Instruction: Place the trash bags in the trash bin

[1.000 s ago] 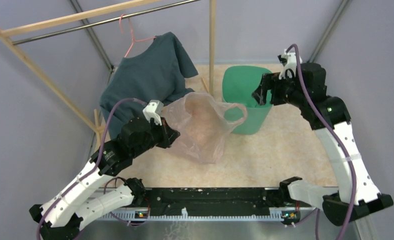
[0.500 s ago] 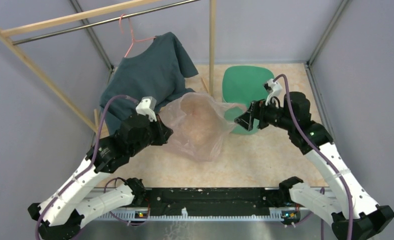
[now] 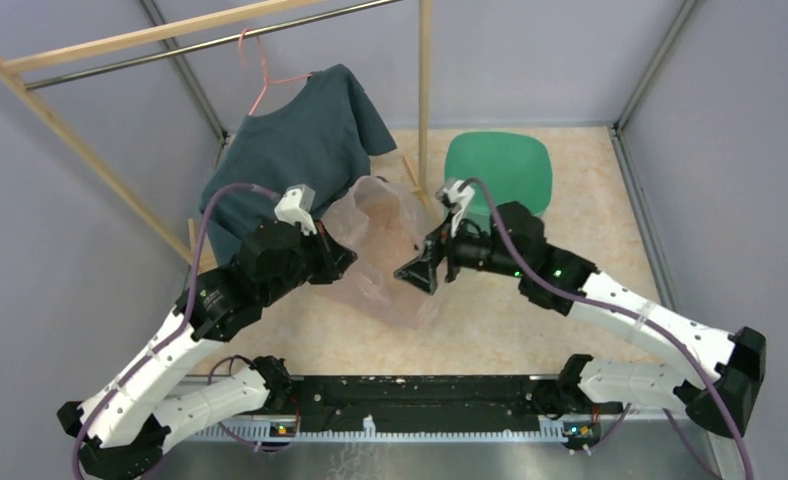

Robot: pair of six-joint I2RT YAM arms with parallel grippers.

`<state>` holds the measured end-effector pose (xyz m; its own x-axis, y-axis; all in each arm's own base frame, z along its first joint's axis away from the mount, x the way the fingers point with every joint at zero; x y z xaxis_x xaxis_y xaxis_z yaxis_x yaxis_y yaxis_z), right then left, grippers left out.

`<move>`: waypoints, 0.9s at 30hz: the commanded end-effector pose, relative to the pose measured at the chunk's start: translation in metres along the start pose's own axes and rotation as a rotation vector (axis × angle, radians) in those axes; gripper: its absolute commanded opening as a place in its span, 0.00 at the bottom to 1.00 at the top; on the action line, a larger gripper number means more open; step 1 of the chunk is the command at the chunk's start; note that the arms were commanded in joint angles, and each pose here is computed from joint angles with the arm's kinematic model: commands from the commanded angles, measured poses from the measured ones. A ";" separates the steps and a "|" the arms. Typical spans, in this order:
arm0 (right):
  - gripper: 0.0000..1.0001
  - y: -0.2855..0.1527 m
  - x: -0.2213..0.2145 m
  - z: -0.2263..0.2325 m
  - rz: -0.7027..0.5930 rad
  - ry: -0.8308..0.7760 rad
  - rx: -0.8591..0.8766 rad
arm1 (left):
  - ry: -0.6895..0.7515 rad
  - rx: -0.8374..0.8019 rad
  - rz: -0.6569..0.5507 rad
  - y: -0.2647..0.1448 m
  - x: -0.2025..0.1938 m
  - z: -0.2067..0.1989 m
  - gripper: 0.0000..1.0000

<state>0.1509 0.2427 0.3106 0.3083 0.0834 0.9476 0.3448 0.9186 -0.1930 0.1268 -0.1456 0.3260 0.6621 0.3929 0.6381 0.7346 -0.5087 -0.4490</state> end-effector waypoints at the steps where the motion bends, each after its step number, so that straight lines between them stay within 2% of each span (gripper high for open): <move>1: 0.87 0.030 0.018 0.027 -0.077 -0.080 -0.114 | -0.064 -0.102 -0.050 0.004 0.016 -0.026 0.00; 5: 0.87 0.047 0.013 0.047 -0.081 -0.033 -0.294 | -0.079 -0.171 -0.049 0.011 0.014 -0.033 0.00; 8: 0.93 0.056 0.004 0.055 -0.071 -0.058 -0.405 | -0.098 -0.191 -0.049 0.014 0.013 -0.035 0.00; 14: 0.94 0.069 -0.015 0.071 -0.058 -0.321 -0.678 | -0.085 -0.234 -0.035 0.016 0.015 -0.043 0.00; 17: 0.90 0.074 -0.012 0.073 -0.044 -0.403 -0.788 | -0.072 -0.251 -0.024 0.012 0.014 -0.043 0.00; 18: 0.82 0.076 -0.012 0.073 -0.041 -0.417 -0.796 | -0.063 -0.260 -0.026 0.009 0.014 -0.043 0.04; 19: 0.66 0.076 -0.012 0.073 -0.045 -0.424 -0.802 | -0.046 -0.266 -0.029 0.006 0.014 -0.042 0.09; 20: 0.39 0.075 -0.009 0.073 -0.071 -0.410 -0.809 | -0.035 -0.268 -0.038 0.002 0.015 -0.041 0.14; 21: 0.23 0.072 -0.007 0.073 -0.100 -0.387 -0.812 | -0.023 -0.266 -0.050 -0.002 0.017 -0.039 0.21; 22: 0.15 0.068 -0.003 0.072 -0.131 -0.364 -0.800 | -0.012 -0.264 -0.065 -0.008 0.018 -0.038 0.29; 25: 0.00 0.059 0.012 0.068 -0.212 -0.283 -0.687 | 0.025 -0.245 -0.132 -0.030 0.025 -0.029 0.61; 27: 0.00 0.057 0.025 0.060 -0.218 -0.213 -0.550 | 0.048 -0.219 -0.182 -0.047 0.030 -0.020 0.80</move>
<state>0.1099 0.3350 0.2880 -0.0094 0.3011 0.9536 0.8689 0.4743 -0.1412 0.1242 -0.1564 0.3533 0.6261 0.4260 0.6530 0.7196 -0.6381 -0.2737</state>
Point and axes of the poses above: each gripper's point midway between its finger pads, its own y axis out along the fingers, its own z axis along the line the jaws close on, x = y × z, the point moved 8 cm from there along -y, back along the fingers, and after that the axes turned 8 degrees about -y, right-handed, at the moved point
